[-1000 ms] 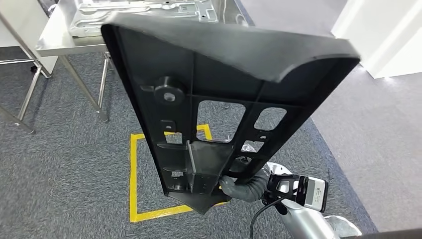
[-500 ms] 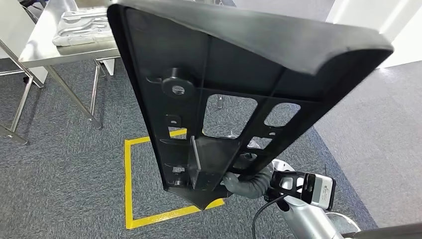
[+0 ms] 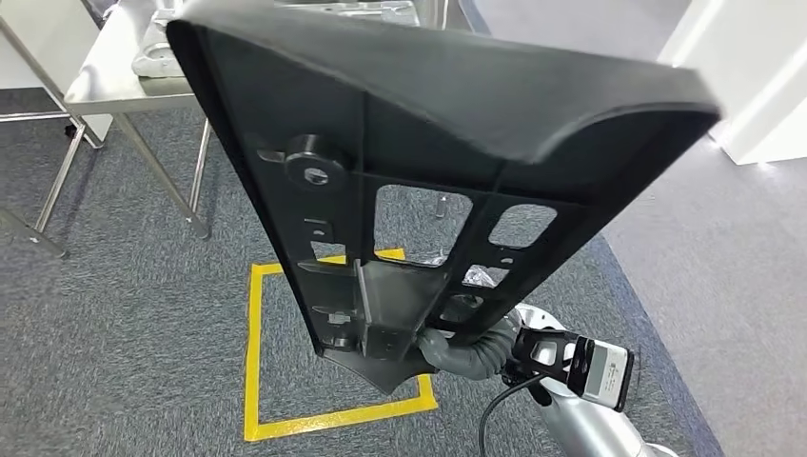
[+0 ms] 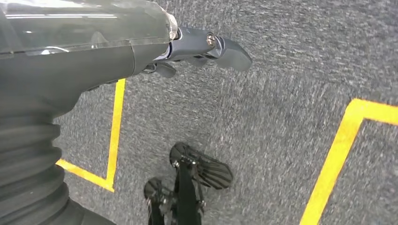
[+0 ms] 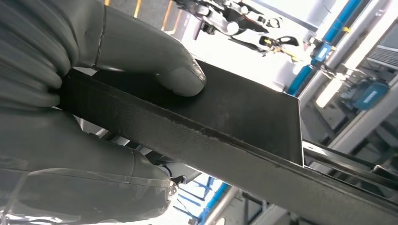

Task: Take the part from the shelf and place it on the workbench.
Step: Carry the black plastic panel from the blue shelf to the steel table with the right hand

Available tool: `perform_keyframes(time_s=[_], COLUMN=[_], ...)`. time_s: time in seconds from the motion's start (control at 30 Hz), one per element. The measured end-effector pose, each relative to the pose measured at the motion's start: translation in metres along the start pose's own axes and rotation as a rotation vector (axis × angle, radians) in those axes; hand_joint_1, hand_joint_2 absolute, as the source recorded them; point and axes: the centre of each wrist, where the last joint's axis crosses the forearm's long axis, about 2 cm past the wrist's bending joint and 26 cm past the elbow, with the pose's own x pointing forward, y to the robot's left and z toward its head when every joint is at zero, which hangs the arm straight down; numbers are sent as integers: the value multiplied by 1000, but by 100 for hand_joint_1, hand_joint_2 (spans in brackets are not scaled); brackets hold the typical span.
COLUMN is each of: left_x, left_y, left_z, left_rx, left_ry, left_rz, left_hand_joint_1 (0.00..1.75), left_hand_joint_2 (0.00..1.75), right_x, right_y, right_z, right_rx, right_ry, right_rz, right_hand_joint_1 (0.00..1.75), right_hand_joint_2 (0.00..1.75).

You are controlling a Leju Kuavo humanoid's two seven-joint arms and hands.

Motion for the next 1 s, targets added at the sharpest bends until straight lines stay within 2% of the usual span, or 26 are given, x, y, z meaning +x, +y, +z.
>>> perform_keyframes(time_s=[0.8,1.0], left_x=[-1,-1], left_y=[2,1], left_z=[0,0], left_rx=[-6,-7], left_ry=[-4,-10], left_rz=[-9,-7], left_hand_joint_1=[0,0], left_hand_joint_2=[175,175], right_x=[-1,-1], right_y=[2,0], right_z=[11,12], right_rx=[-27,-19], right_ry=[-12,11], right_rz=[-6,39], right_hand_joint_1=[175,175], right_hand_joint_2=[175,175])
